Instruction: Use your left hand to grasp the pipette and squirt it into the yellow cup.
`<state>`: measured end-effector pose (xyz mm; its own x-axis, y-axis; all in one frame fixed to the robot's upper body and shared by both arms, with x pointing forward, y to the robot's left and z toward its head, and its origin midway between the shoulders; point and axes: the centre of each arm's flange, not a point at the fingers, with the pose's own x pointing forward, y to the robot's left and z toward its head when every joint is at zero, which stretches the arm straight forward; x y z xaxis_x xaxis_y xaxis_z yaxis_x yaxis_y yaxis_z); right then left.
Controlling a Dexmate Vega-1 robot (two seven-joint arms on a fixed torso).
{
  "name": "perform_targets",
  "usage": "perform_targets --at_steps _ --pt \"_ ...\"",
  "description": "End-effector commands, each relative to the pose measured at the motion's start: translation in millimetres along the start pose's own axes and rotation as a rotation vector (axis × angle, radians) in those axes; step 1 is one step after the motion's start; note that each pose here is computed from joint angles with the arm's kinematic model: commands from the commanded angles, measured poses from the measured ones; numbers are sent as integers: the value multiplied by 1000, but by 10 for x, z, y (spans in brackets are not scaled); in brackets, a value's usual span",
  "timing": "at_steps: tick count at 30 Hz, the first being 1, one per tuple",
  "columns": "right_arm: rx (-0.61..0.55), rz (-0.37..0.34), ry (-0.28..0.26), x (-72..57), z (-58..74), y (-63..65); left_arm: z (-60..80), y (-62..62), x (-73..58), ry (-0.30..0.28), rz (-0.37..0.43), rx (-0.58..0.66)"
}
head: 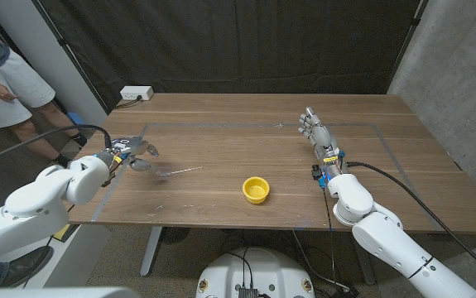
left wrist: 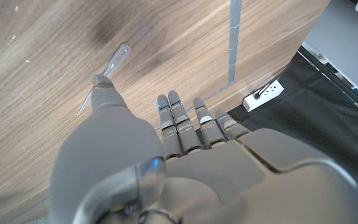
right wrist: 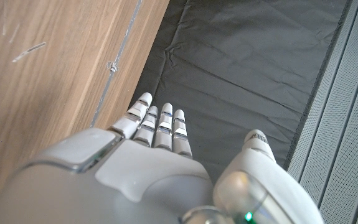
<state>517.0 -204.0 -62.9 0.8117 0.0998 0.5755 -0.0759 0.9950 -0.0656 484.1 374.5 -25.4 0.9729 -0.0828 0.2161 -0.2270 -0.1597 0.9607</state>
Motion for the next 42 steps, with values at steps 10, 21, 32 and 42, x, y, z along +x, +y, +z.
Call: perform_targets --at_steps 10,21,32,42 --pt "0 9 27 19 -71 5 153 -171 247 5 -39 20" --pt "8 -5 37 -17 -106 -24 204 -208 318 -9 -73 35" --pt "7 -2 40 -5 -110 -39 202 -193 325 0 -77 37" --pt "8 1 39 5 -118 -32 234 -190 340 -1 -67 56"
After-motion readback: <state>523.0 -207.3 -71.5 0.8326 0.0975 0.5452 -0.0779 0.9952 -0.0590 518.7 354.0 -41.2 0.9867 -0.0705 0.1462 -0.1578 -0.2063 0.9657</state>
